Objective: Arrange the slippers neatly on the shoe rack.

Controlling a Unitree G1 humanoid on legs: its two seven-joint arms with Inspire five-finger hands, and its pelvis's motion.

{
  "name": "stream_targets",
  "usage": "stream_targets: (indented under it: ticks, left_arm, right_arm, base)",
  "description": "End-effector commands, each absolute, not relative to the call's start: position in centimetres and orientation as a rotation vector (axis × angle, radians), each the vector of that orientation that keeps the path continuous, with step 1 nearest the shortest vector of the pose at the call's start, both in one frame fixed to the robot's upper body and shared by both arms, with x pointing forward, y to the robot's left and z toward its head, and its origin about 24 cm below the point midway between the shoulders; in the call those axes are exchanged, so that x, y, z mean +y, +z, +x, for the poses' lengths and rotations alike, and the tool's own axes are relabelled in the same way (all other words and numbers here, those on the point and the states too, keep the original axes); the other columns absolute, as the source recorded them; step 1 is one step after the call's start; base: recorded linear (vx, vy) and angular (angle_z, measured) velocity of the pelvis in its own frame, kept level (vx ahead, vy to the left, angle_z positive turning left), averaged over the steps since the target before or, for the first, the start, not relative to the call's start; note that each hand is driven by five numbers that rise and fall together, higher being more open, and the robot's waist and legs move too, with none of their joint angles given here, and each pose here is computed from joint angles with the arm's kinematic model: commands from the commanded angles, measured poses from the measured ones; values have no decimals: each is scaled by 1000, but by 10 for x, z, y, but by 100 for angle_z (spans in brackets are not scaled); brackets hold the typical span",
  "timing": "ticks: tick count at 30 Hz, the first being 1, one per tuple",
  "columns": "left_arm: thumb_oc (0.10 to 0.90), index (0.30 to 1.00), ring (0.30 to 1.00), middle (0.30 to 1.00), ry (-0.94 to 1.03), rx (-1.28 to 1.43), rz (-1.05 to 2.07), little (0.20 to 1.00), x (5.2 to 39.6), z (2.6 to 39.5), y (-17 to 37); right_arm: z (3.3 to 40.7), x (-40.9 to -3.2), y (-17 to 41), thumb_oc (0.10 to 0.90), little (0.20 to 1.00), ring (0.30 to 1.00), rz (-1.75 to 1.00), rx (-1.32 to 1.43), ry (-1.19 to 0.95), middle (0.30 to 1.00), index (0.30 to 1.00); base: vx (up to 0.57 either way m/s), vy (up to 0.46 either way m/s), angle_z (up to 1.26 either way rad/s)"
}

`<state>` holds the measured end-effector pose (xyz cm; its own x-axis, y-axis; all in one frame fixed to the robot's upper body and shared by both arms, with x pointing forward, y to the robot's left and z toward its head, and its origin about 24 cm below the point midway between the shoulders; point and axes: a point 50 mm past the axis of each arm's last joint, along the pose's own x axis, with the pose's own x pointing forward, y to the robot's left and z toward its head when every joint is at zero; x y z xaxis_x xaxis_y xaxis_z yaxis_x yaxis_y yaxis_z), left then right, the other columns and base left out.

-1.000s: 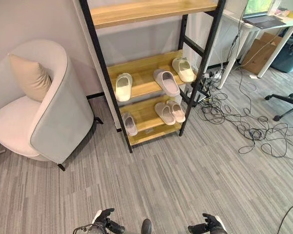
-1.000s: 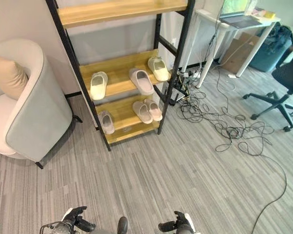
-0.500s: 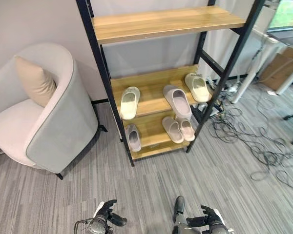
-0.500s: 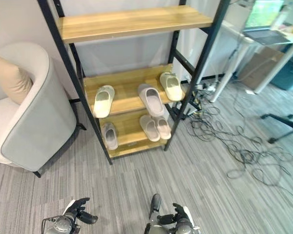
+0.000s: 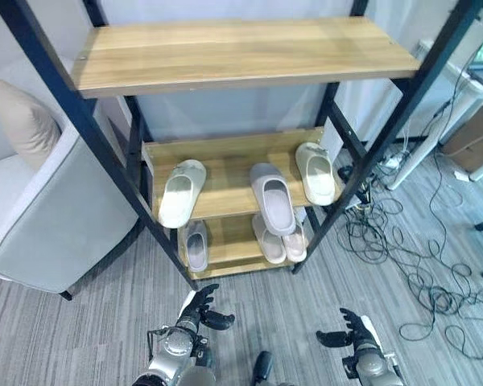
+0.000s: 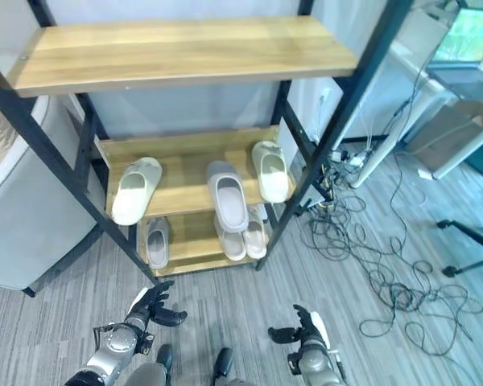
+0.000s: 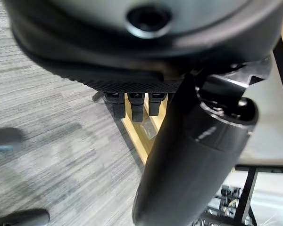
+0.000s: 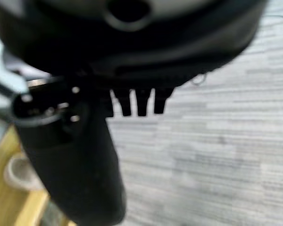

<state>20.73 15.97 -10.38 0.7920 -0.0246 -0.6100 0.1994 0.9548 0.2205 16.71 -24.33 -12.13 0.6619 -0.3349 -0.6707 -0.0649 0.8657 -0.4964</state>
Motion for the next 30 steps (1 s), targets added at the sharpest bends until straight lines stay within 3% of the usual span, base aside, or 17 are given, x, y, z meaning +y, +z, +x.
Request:
stream_targets:
  ticks: [1, 13, 30]
  left_arm:
    - [800, 900, 900, 900, -97, 565, 320, 900, 176, 216, -91]
    - [800, 900, 900, 900, -83, 561, 323, 900, 188, 213, -89]
    - [800, 900, 900, 900, -72, 572, 322, 900, 179, 221, -91]
  right_arm:
    - [191, -242, -105, 800, 900, 900, -487, 710, -171, 900, 900]
    - [193, -234, -104, 800, 900, 900, -484, 700, -132, 900, 900]
    - [205, -228, -99, 800, 900, 900, -495, 670, -95, 900, 900]
  base:
    - [186, 54, 18]
    - [94, 44, 17]
    - [-4, -226, 43]
